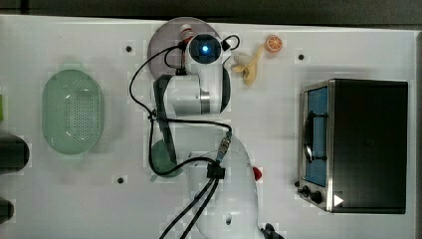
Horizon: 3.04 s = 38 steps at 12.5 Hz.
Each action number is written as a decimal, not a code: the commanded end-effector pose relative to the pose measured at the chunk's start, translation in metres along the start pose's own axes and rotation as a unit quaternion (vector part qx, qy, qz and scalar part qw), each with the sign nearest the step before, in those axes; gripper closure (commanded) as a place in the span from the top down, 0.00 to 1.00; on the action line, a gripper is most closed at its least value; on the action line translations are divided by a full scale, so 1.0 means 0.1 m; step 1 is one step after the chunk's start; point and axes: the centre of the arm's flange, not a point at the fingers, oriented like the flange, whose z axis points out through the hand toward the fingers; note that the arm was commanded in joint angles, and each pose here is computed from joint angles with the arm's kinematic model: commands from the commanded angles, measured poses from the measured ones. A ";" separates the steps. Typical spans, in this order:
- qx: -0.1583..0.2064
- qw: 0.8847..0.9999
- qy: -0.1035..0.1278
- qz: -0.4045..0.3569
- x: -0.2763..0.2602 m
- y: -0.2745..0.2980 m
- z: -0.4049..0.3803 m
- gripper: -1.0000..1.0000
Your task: Pick ketchup from plate and place it on table.
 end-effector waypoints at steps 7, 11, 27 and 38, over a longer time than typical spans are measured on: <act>0.001 0.999 0.049 -0.014 0.21 -0.05 -0.44 0.63; 0.001 0.999 0.047 0.011 0.34 0.01 -1.25 0.63; -0.013 0.979 -0.046 0.200 -1.06 0.64 -2.68 0.63; -0.012 0.977 -0.032 0.208 -1.65 0.73 -1.04 0.63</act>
